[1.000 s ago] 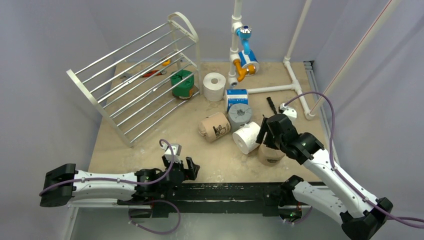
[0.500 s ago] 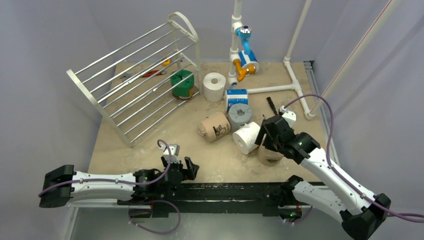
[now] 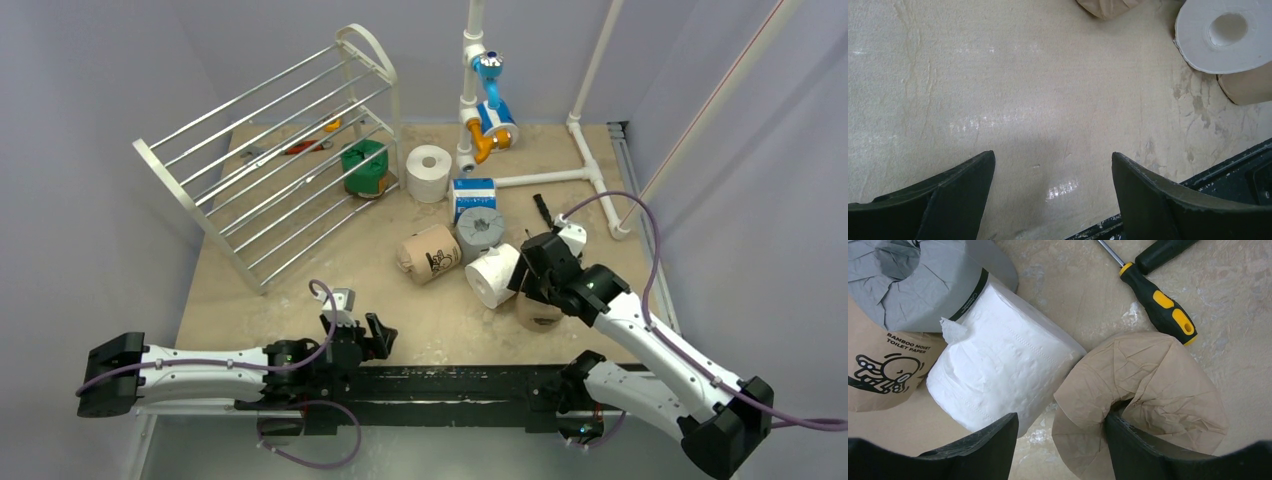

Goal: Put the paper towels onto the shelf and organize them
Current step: Pick up the paper towel from the center of the board.

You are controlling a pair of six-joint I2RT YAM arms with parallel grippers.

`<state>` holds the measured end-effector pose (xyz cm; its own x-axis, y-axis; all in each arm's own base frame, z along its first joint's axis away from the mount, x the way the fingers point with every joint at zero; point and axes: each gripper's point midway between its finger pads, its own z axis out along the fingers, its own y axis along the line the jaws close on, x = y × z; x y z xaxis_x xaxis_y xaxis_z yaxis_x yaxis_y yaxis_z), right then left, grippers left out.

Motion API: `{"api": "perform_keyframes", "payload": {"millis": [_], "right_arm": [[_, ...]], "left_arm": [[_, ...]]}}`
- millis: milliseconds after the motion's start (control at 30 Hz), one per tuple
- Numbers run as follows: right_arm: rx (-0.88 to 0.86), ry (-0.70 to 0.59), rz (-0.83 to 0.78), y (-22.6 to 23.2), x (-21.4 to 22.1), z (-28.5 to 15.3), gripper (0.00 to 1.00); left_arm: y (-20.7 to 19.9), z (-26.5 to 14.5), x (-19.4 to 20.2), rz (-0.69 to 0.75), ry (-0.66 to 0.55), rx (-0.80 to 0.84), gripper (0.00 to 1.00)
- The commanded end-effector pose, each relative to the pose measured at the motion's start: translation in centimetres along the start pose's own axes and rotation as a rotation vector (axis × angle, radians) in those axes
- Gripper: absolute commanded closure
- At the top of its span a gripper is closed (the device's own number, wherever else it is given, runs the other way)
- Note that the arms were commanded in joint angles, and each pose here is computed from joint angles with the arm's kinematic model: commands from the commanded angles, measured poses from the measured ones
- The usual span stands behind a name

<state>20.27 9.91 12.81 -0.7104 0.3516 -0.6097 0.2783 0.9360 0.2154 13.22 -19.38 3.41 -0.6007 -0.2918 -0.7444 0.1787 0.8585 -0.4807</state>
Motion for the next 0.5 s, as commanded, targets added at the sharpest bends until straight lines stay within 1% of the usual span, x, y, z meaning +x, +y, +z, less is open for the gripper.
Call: {"api": "perform_keyframes", "payload": {"millis": [0, 100, 300, 467], "right_arm": [[0.015, -0.029, 0.023, 0.0, -0.4, 0.6, 0.37], [0.012, -0.017, 0.03, 0.1, 0.0, 0.7, 0.39], [0.029, 0.021, 0.049, -0.9, 1.0, -0.1, 0.36], [0.052, 0.051, 0.025, -1.6, 1.7, -0.3, 0.37]], "left_arm": [[1.3, 0.1, 0.4, 0.003, -0.002, -0.035, 0.14], [1.4, 0.1, 0.4, -0.004, -0.006, -0.036, 0.14], [1.6, 0.0, 0.5, -0.023, -0.009, -0.035, 0.14], [1.5, 0.1, 0.6, -0.021, -0.004, -0.034, 0.14]]}}
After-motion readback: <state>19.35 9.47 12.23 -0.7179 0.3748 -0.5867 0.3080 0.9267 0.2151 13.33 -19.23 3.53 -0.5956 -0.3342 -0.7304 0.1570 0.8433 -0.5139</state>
